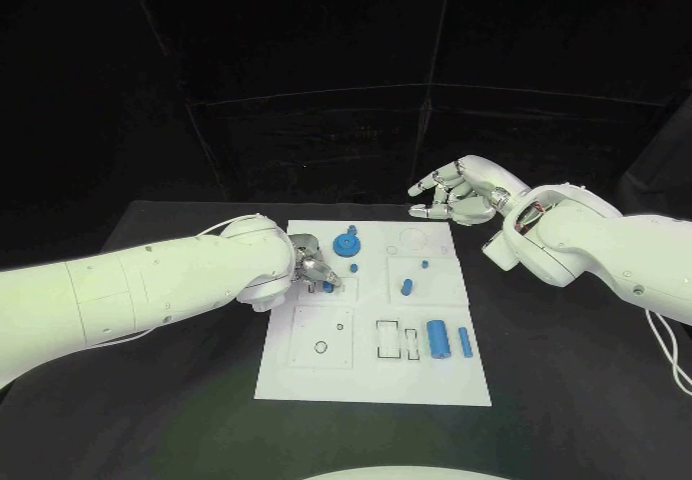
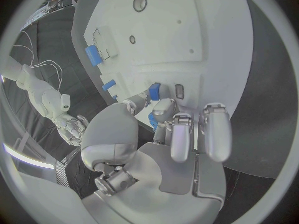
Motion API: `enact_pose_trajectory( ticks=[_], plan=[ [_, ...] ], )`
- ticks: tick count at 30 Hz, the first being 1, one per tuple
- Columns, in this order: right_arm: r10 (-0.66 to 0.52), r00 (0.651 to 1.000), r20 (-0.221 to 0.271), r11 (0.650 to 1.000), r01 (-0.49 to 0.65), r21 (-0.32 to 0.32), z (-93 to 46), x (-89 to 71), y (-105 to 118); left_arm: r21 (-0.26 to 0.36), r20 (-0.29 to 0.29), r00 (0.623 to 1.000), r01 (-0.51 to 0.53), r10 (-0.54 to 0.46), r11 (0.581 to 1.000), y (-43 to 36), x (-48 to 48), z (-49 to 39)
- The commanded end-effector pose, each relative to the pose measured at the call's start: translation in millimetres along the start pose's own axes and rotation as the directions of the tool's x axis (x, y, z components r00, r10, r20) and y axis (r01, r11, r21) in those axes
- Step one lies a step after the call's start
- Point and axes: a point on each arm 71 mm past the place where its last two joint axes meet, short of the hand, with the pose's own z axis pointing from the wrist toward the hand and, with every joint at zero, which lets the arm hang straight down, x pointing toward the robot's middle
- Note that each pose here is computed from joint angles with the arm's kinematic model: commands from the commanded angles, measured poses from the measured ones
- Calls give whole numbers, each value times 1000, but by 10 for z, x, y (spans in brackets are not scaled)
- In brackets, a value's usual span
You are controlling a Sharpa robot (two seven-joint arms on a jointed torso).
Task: Assemble the parts on the task board
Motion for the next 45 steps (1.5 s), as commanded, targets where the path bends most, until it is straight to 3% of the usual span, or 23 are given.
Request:
enact_pose_trajectory(
  ticks=[1, 16, 29, 35, 38, 42, 45],
  plan=[
    [-1, 1000, -5, 1000, 1, -10, 5, 2, 21, -5, -16, 1000, -4, 4, 1000, -6, 15, 5],
    [-1, 1000, -8, 1000, 1, -12, 5, 5, 23, -12, -2, 1000, 4, -4, 1000, 8, -9, 15],
    [-3, 1000, -4, 1000, 3, -8, -2, -10, 8, -15, 24, 999, 29, -28, 999, 115, -100, -47],
    [-4, 1000, 0, 1000, 4, -3, -7, -24, -8, 22, 33, 998, 54, -54, 998, 72, -326, -168],
    [-5, 1000, 2, 1000, 5, -1, -8, -30, -17, 23, 15, 999, 45, -46, 999, 57, -503, -242],
    [-5, 1000, 2, 1000, 5, 1, -8, -33, -22, -8, 2, 1000, 25, -25, 1000, 113, -742, -275],
    [-6, 1000, 3, 1000, 6, 2, -3, -32, -25, -41, 11, 1000, 27, -26, 999, 174, -918, -237]
  ],
)
